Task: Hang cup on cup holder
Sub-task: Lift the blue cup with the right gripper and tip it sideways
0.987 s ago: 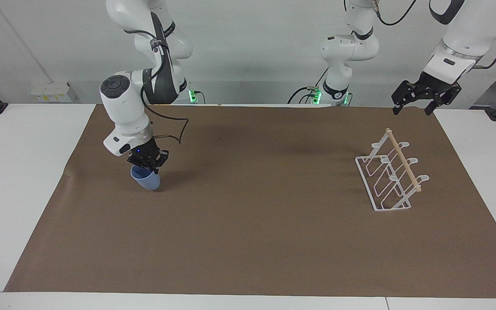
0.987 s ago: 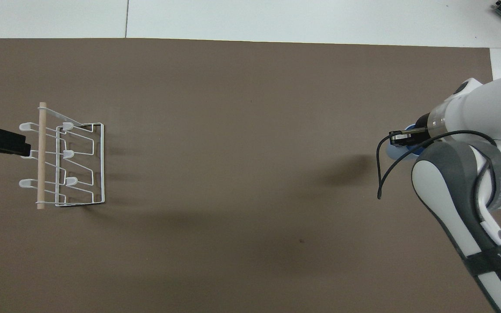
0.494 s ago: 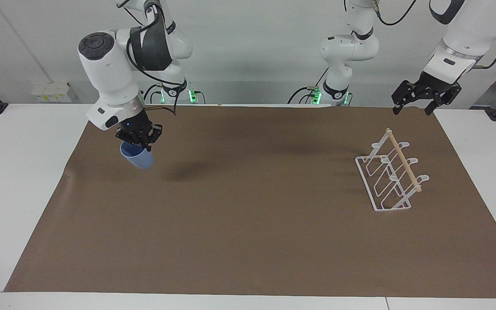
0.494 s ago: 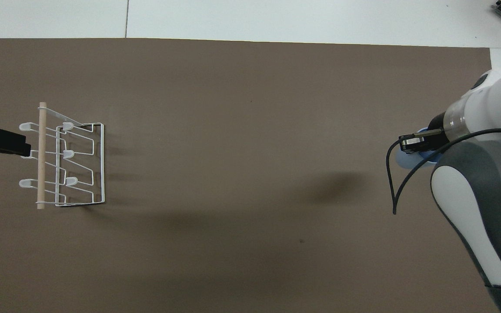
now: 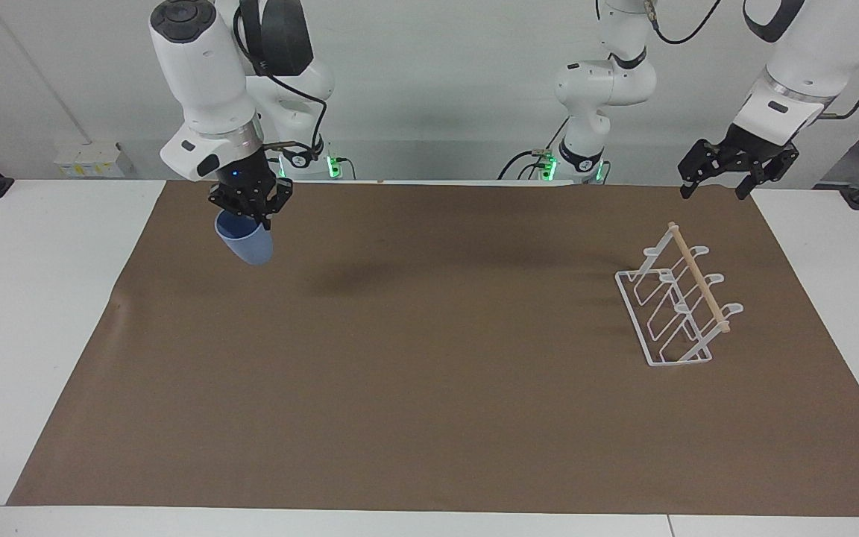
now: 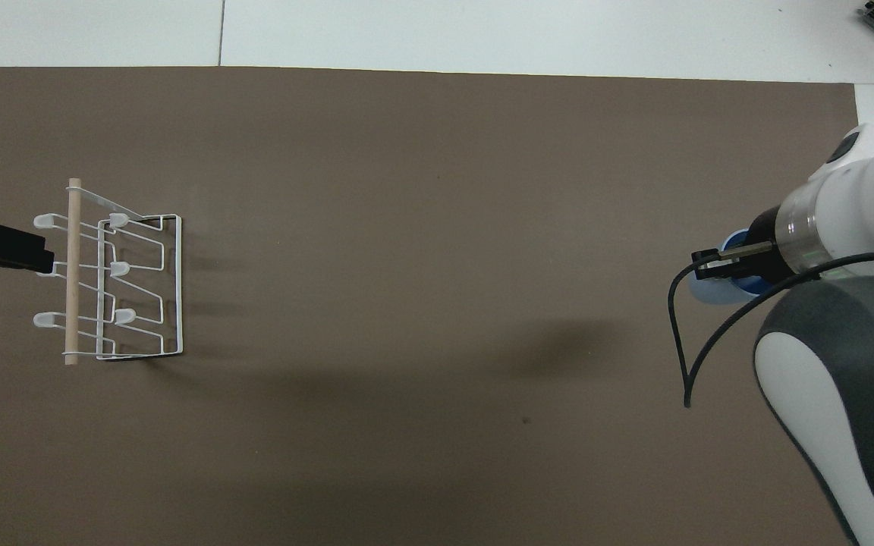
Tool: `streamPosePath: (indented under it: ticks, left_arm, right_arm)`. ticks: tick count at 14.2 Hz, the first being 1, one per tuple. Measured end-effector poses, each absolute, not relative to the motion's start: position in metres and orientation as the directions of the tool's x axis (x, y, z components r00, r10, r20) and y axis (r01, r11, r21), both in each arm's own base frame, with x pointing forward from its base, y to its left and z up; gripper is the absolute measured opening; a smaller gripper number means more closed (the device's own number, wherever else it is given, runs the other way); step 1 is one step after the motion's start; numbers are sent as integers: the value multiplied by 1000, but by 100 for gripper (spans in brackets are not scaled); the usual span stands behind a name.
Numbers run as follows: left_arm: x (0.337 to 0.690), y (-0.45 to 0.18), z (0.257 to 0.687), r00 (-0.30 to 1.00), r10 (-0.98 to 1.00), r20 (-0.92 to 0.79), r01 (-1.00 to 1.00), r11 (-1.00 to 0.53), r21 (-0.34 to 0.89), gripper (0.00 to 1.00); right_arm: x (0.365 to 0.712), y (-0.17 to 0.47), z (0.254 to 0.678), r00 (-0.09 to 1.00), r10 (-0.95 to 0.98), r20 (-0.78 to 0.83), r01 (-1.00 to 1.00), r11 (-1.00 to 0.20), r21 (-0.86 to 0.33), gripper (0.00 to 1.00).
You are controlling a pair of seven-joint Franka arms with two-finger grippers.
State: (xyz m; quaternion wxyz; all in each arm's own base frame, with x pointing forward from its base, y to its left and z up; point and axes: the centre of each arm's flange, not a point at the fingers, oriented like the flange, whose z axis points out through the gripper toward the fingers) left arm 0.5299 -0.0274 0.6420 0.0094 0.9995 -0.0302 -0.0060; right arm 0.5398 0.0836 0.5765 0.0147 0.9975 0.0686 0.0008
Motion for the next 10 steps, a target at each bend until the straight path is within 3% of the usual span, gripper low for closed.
streamPosePath:
  ticks: [3,7,10]
  left_arm:
    - [530,-27,642,998,-61,-12,-60,-998,19,100]
    - [530,-28,642,998,-61,-12,-61,-998,19,100]
    - [530,-28,642,998,-62,-11,-62,-998,19,100]
  right_arm:
    - [539,90,577,982,190,0,190,-982,1,5]
    - [540,97,583,968,245,45,249,-947,-202,5]
    - [544,114,591,963,238,123,264,-924,-278,5]
